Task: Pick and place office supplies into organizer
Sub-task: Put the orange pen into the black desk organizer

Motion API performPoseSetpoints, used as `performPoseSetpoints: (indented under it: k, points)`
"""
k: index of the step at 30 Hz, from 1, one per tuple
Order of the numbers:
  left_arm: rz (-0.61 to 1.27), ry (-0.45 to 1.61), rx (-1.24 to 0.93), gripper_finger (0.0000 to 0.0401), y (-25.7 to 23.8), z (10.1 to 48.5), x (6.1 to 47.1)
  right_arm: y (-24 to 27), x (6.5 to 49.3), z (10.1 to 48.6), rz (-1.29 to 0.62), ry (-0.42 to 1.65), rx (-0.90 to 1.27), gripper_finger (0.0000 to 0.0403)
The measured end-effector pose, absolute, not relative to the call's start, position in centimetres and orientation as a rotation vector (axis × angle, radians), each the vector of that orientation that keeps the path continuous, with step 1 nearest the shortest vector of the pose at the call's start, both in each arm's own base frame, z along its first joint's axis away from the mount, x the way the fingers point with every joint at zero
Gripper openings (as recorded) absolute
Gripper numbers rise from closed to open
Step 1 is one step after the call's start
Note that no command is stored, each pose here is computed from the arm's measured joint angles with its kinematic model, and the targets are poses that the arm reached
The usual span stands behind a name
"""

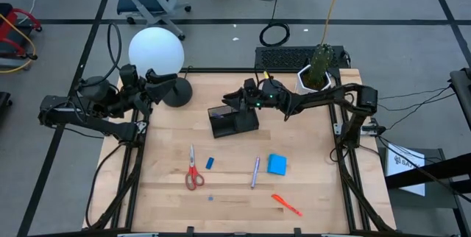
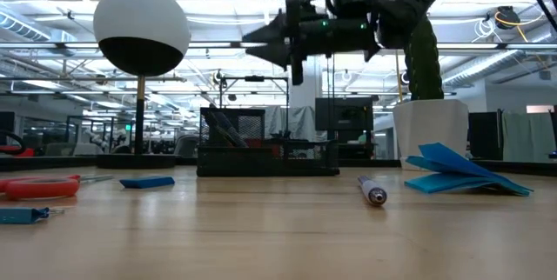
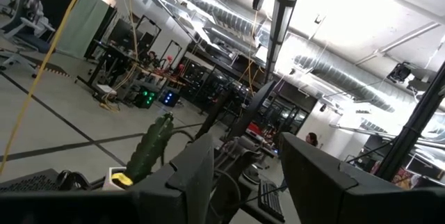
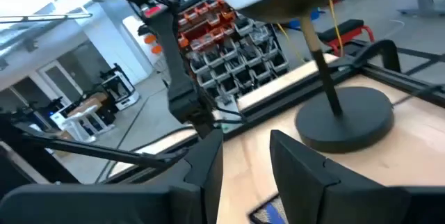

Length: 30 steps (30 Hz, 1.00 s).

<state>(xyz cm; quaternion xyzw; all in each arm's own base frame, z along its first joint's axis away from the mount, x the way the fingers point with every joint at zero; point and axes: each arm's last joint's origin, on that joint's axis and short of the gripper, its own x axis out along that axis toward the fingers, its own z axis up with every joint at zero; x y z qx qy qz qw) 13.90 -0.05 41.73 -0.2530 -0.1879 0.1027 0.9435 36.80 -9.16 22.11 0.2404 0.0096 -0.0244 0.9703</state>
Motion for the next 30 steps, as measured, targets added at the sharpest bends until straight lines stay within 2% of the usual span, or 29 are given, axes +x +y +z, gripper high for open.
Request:
performPoseSetpoints:
  k: [6,19,25,30]
  points:
    - [0.209,-0.383,-0.516,0.017,-0.1,41.7,13.9,-7.0,36.6,23.4,-0.002,0.039,0.518,0.0109]
    - [0.209,-0.383,-0.516,0.017,-0.1,41.7,13.9,1.0,35.8,24.0,0.152,0.265,0.599,0.0095]
    - [0.21,-0.383,-0.516,0.017,-0.1,41.7,13.9,5.0,34.9,22.4,0.184,0.483,0.675,0.0093]
    - [0.21,-0.383,-0.516,0.017,-0.1,41.7,13.9,8.1,33.5,20.8,0.129,0.702,0.784,0.0093]
